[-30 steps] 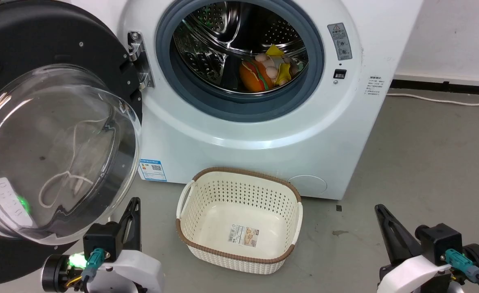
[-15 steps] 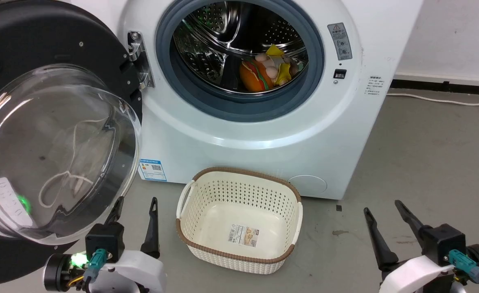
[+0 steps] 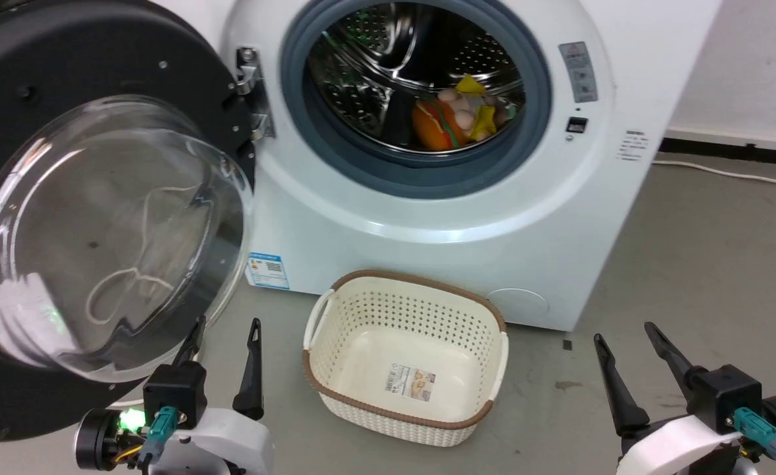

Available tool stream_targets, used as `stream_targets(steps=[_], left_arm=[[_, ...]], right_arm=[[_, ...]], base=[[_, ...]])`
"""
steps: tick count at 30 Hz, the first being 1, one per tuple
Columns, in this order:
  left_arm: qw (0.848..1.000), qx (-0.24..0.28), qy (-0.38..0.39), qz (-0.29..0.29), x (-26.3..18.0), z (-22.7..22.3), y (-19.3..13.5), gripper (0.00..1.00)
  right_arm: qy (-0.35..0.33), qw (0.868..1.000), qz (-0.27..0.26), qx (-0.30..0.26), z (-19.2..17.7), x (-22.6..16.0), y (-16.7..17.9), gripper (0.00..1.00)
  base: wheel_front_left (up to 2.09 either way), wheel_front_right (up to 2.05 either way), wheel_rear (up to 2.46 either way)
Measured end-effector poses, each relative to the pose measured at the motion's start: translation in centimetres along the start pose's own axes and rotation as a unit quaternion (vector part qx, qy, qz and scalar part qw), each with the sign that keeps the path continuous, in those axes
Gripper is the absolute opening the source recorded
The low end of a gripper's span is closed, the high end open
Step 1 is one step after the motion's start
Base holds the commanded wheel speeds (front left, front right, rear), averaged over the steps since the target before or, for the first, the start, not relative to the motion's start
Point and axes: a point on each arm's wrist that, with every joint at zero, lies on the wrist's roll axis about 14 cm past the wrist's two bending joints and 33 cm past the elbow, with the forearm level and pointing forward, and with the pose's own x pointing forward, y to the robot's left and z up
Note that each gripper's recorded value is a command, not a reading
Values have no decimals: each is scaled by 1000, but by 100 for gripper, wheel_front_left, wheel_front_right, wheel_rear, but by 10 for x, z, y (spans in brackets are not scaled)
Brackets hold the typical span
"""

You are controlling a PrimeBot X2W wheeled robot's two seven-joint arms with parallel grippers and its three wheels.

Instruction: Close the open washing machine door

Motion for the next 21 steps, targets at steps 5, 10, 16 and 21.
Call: stream_targets(steps=[5,10,16,21], left_arm=[[1000,4,-4,14,-7,1,10,100],[999,10,-10,31,-15,3,23,100],[998,13,-14,56,-21,4,37,100],[997,15,-19,79,-26,6,49,100]], right_arm=[[-6,1000,17,0,2,6,11,100],[-13,999,38,1,4,13,25,100],[-11,998,66,3,1,19,43,100],[-13,996,89,5,0,27,59,100]], base=[[0,0,0],[0,0,0],[0,0,0],[0,0,0]])
